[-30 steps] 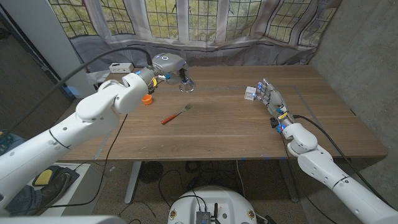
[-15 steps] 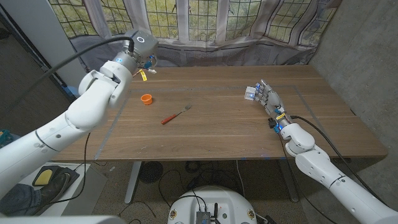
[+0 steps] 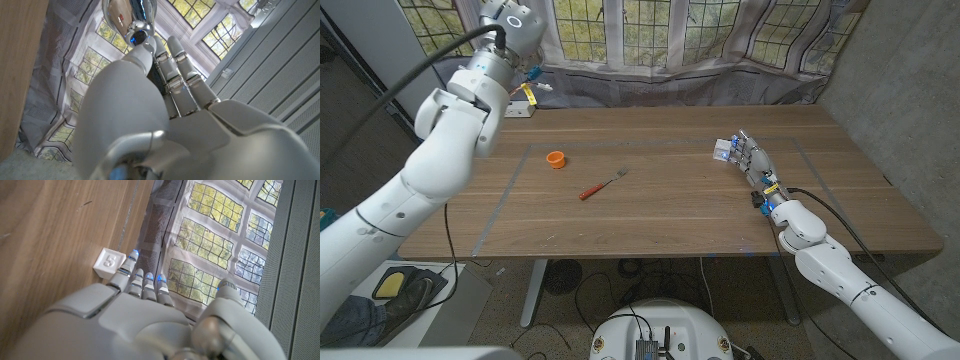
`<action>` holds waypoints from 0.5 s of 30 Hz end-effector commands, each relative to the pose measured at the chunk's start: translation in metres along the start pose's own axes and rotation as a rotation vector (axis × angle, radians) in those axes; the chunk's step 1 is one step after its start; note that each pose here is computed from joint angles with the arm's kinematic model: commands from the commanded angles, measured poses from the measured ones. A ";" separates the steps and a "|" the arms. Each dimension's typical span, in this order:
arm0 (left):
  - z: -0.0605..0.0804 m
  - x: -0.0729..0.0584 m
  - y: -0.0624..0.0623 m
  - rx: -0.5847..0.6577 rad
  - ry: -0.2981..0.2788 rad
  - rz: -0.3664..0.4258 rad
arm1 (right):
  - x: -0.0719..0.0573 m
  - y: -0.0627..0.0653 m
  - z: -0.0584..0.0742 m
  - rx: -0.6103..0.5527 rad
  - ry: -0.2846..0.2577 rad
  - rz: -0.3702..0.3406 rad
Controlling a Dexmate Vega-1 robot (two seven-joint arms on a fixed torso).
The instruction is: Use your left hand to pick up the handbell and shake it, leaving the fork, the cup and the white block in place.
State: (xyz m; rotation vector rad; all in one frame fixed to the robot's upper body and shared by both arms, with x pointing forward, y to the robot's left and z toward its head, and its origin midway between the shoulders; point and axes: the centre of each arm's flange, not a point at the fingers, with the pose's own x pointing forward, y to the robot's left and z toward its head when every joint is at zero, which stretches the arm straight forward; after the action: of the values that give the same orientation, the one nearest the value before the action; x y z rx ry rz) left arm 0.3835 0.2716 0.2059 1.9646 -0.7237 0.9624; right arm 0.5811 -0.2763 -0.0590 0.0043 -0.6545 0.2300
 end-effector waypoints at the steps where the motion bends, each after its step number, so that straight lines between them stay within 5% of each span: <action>1: 0.008 0.001 -0.029 -0.376 -0.095 -0.142 | -0.005 -0.003 0.001 -0.008 0.010 -0.010; 9: 0.026 -0.003 -0.055 -0.635 -0.160 -0.220 | -0.007 -0.003 -0.002 -0.008 0.014 -0.007; 15: 0.034 -0.006 -0.072 -0.789 -0.134 -0.222 | -0.008 -0.005 -0.001 -0.007 0.008 -0.009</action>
State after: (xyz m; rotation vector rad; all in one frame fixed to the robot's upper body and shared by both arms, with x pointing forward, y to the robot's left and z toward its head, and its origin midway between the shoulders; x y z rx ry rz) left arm 0.4207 0.2790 0.1822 1.6492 -0.7614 0.5276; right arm 0.5783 -0.2804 -0.0634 -0.0010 -0.6430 0.2199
